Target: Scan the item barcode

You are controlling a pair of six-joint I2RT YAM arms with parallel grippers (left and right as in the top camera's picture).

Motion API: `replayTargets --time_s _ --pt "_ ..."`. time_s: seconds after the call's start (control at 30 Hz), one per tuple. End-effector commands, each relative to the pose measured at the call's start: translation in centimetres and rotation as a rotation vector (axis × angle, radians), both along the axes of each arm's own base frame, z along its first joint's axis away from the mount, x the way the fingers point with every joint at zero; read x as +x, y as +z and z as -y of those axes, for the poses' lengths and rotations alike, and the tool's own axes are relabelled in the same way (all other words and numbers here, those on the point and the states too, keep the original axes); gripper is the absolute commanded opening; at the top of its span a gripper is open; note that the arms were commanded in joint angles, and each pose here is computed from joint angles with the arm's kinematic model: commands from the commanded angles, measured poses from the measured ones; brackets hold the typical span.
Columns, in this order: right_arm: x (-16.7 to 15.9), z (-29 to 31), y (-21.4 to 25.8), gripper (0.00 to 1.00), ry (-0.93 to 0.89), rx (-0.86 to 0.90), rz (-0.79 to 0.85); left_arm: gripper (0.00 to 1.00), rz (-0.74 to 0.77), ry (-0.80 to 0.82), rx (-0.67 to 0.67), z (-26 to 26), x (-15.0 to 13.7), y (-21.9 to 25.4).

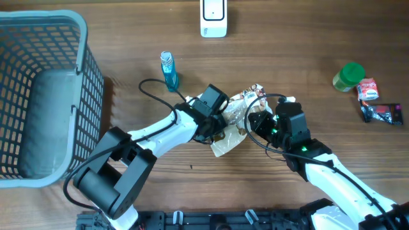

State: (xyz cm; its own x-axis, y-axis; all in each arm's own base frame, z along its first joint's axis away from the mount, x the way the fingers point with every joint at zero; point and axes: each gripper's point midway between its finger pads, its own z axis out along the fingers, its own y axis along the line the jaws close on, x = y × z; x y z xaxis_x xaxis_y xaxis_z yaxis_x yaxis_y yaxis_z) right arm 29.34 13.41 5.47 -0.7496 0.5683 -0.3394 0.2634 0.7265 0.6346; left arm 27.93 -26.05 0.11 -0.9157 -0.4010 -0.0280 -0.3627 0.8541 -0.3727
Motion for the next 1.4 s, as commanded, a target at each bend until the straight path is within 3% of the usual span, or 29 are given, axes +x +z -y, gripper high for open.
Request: replayTargets --time_s 0.0,0.13,0.33,0.53,1.03,1.2,1.37 --pt "0.3 -1.1 1.7 0.09 0.105 -0.006 0.094 0.33 -0.061 0.011 0.06 -1.3 -1.2 -2.3" --pt "0.0 -1.7 2.8 0.09 0.166 0.005 0.135 0.53 -0.058 0.011 0.057 -1.3 -1.1 -2.3" --pt "-0.7 -2.8 5.3 0.09 0.273 0.017 0.233 0.7 -0.055 0.031 0.055 -1.8 -0.6 -2.1" --pt "-2.7 -3.5 7.0 0.11 0.396 0.027 0.284 0.73 -0.056 0.056 0.059 -2.9 0.1 -1.9" --pt "-2.5 -1.3 7.6 0.05 0.342 -0.023 0.305 0.76 -0.025 0.041 0.069 -3.7 0.9 -1.2" --pt "-2.6 -1.5 8.1 0.04 0.36 -0.024 0.33 0.9 -0.011 0.049 0.09 -4.1 1.1 -1.3" --pt "-2.8 -1.7 8.9 0.05 0.377 -0.014 0.358 0.92 -0.01 0.05 0.09 -4.1 1.1 -1.3"
